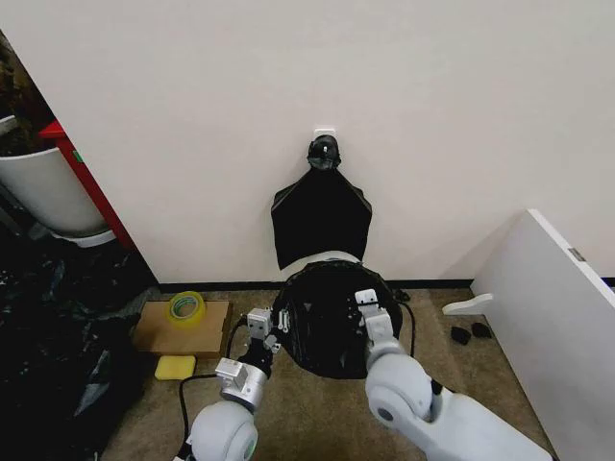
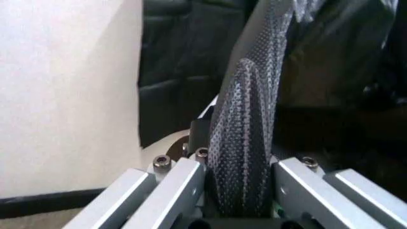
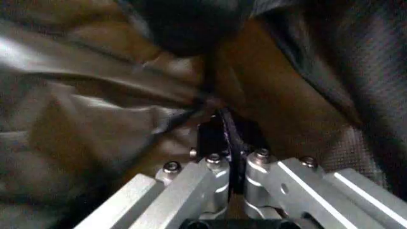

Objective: Place the garbage bag over the trash bin.

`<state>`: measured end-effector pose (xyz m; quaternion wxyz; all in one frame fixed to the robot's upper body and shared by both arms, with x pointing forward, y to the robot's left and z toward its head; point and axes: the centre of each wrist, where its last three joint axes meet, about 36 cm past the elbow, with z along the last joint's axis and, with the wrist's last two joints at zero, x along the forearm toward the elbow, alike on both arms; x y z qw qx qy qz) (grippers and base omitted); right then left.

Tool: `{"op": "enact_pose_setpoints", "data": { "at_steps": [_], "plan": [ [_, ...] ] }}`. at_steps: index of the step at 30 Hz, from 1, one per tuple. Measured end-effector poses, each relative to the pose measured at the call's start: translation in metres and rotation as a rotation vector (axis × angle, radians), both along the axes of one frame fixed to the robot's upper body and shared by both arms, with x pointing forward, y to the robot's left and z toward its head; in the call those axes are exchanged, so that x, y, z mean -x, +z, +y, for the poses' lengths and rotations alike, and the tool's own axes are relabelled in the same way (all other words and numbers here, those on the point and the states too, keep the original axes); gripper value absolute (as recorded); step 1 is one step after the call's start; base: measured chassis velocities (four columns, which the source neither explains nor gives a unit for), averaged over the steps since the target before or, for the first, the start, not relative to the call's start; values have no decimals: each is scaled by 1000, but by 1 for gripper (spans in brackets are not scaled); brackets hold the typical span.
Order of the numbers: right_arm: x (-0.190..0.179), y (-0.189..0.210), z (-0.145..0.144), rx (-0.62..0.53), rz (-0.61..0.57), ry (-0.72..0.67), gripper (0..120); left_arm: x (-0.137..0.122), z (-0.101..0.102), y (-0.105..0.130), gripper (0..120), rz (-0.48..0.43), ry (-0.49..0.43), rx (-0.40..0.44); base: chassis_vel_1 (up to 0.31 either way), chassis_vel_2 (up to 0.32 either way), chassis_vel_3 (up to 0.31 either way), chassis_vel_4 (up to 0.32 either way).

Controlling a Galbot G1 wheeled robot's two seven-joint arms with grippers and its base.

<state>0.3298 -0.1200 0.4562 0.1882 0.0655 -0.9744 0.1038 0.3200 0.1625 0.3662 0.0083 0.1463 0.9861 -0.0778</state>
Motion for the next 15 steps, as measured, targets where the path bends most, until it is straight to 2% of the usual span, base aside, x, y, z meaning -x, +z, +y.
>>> {"op": "enact_pose_setpoints", "data": {
  "at_steps": [7, 11, 15],
  "plan": [
    [22, 11, 11, -75, -36, 99, 0, 0, 2, -5, 1, 9, 11, -19, 0, 0, 0, 0],
    [16, 2, 17, -90, -75, 131, 0, 2, 1, -6, 1, 16, 9, -20, 0, 0, 0, 0],
    [-5, -15, 27, -75, -95, 122, 0, 9, -6, -4, 1, 27, -12, -12, 0, 0, 0, 0]
  ]
}}
